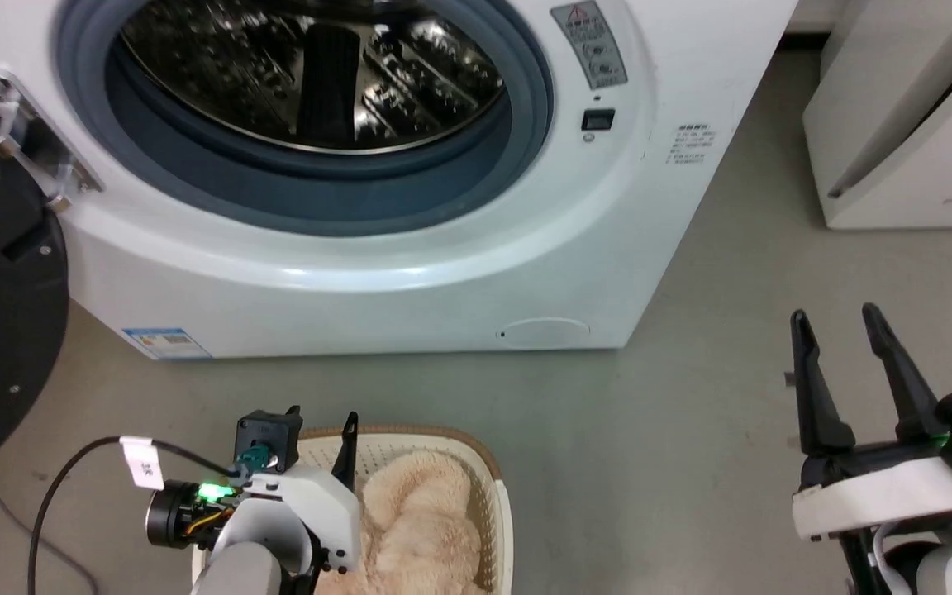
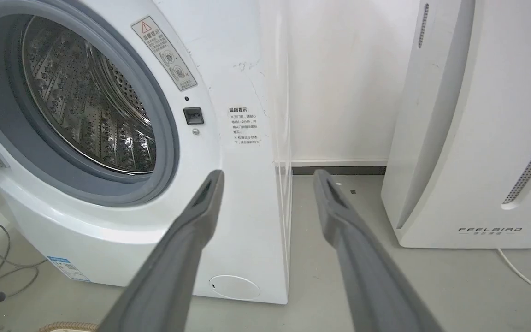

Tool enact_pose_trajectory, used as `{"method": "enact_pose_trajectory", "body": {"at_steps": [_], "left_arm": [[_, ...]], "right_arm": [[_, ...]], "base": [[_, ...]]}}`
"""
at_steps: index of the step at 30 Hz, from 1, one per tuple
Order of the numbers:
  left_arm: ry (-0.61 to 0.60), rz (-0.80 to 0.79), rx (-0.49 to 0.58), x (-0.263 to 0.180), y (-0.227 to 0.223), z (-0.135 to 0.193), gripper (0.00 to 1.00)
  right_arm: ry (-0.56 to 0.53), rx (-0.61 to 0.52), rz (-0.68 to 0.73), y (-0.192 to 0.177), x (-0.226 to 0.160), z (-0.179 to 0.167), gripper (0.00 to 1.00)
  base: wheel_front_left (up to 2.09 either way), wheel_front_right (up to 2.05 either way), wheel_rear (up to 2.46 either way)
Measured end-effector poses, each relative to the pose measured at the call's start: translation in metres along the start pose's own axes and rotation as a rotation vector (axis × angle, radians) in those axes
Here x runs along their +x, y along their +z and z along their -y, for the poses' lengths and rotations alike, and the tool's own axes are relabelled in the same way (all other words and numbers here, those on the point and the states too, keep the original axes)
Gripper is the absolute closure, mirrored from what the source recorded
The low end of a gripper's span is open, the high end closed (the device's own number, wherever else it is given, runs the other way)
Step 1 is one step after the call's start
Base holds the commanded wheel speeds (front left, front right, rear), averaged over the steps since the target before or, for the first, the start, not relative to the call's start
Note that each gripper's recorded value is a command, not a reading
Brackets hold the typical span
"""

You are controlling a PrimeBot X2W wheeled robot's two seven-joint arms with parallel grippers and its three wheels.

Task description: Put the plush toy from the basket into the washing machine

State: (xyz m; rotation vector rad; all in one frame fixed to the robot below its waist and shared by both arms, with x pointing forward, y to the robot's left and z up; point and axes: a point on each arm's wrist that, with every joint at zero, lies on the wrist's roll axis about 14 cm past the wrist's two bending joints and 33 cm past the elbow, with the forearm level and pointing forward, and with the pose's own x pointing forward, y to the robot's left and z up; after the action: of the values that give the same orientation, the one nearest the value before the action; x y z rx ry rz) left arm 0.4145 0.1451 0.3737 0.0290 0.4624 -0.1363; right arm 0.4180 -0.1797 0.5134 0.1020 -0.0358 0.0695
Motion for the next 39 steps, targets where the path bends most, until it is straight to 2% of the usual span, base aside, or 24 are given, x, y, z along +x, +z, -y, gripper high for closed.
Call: {"method": "enact_pose_trajectory", "body": {"at_steps": [22,39], "left_arm": [[-0.086,-0.446,0.028,0.045,-0.121,0.013,0.00],[-0.132,-0.734,0.047,0.056,-0.209,0.016,0.00]], "right_arm": [[-0.034,0.050,-0.025,-0.043,0.046,0.017,0.00],[-0.058,0.094,-0.042,-0.088,0.077,0.029,0.00]], "base": [[0.00,0.00,0.00],[0.00,0.00,0.00]]}}
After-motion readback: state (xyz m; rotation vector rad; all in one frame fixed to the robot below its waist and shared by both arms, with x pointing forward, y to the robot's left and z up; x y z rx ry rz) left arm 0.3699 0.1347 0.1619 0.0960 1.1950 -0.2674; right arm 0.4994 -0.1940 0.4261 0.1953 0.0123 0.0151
